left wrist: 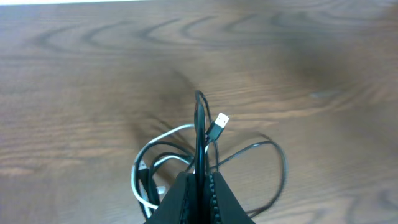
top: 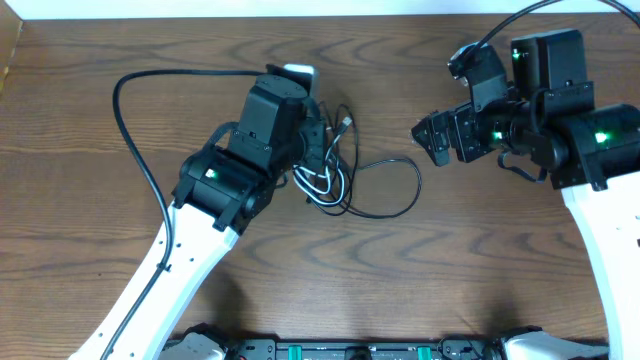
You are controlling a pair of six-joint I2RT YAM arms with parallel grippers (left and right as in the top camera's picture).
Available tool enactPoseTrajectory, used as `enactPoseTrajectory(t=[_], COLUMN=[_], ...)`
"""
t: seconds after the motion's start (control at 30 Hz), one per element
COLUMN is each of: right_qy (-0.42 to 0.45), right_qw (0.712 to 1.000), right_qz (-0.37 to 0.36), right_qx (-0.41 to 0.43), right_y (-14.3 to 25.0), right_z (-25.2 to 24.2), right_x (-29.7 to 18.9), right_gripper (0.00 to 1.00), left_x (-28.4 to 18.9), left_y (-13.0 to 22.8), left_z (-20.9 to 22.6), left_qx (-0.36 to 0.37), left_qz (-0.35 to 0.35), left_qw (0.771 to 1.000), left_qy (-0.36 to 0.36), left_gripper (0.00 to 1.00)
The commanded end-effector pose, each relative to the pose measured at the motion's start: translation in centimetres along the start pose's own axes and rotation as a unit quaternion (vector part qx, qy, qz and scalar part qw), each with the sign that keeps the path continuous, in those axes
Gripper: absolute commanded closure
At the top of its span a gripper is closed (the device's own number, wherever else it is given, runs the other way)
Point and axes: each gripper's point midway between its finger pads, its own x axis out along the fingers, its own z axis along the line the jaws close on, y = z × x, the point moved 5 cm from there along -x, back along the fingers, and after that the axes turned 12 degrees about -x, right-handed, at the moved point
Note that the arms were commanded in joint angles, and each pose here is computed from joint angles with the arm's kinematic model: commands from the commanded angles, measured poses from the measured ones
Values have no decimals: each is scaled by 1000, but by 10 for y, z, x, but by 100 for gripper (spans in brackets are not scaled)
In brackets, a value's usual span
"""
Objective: Untangle cables
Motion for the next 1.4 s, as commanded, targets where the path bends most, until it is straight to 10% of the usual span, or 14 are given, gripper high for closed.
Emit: enactPoseTrajectory(t=[0.0,0.4,1.07,1.37], right_qy=[-9,-95,-151,-200], right_qw=[1000,995,987,974], right_qz=[13,19,41,76], right_qx=[-4,8,-29,-78], right_y=[1,19,41,47], right_z=[0,13,56,103], right_x=[9,48,116,155], right_gripper=[1,14,6,32], left_x=[-34,-93,-243,-237], left_y=[-27,-67,-141,-148], left_z=[-20,-39,-70,-75], left_qx=[20,39,55,57], left_qz=[-45,-105,-313,-315], left_qw=[998,991,935,935], left_qy=[36,66,157,154], left_gripper=[93,93,93,93])
